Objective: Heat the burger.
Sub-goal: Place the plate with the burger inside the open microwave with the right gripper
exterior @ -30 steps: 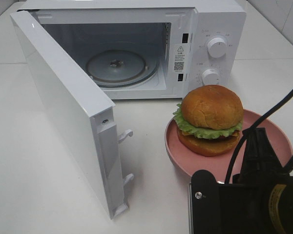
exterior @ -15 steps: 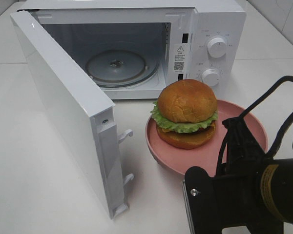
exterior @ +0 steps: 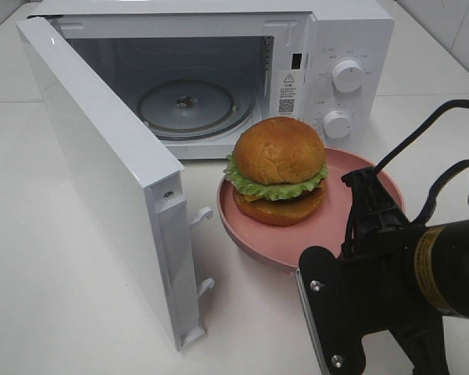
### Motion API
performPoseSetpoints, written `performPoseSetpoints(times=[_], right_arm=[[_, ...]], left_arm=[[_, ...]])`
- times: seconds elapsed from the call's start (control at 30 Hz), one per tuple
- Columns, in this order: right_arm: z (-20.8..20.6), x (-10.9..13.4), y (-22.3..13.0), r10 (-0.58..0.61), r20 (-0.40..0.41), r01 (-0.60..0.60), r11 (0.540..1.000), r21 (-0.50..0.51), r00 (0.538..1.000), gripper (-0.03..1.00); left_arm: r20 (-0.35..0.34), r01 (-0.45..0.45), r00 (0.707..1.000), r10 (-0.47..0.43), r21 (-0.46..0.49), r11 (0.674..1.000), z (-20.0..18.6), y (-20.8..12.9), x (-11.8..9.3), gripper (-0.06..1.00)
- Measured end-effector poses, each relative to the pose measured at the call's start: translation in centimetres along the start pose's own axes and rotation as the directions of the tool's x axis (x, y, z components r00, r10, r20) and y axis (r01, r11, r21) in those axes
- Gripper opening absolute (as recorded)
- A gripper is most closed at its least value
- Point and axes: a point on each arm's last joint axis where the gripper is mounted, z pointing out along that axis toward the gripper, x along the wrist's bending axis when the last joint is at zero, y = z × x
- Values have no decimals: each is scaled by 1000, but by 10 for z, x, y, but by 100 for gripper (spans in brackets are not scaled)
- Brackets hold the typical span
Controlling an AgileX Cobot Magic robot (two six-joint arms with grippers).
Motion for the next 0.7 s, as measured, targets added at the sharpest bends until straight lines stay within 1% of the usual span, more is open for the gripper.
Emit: performPoseSetpoints(times=[0.1, 0.17, 0.2, 0.23, 0.27, 0.33, 0.37, 0.43, 0.53, 0.7], right_arm=[[2, -4, 0, -26, 14, 27, 999, -47, 1000, 9], [2, -5, -1, -35, 18, 36, 998, -56, 999, 9], [3, -7, -1, -74, 30, 76, 994, -80, 997, 9], [3, -7, -1, -74, 30, 76, 994, -80, 997, 9], [4, -10, -1, -121, 44, 125, 988, -96, 992, 9], [4, -11, -2, -137, 50, 142, 985, -99, 989, 9], [5, -13, -4, -177, 65, 183, 977, -110, 982, 9], [5, -14, -5, -187, 71, 195, 974, -117, 980, 9], [7, -18, -10, -237, 84, 246, 962, -121, 968, 9], [8, -20, -16, -264, 83, 273, 955, -116, 961, 9]], left_arm=[[0, 0, 1000, 0, 0, 1000, 0, 0, 0, 99], [0, 0, 1000, 0, 0, 1000, 0, 0, 0, 99], [0, 0, 1000, 0, 0, 1000, 0, 0, 0, 99], [0, 0, 1000, 0, 0, 1000, 0, 0, 0, 99], [0, 0, 1000, 0, 0, 1000, 0, 0, 0, 99], [0, 0, 1000, 0, 0, 1000, 0, 0, 0, 99], [0, 0, 1000, 0, 0, 1000, 0, 0, 0, 99], [0, 0, 1000, 0, 0, 1000, 0, 0, 0, 99], [0, 0, 1000, 0, 0, 1000, 0, 0, 0, 99], [0, 0, 1000, 0, 0, 1000, 0, 0, 0, 99]])
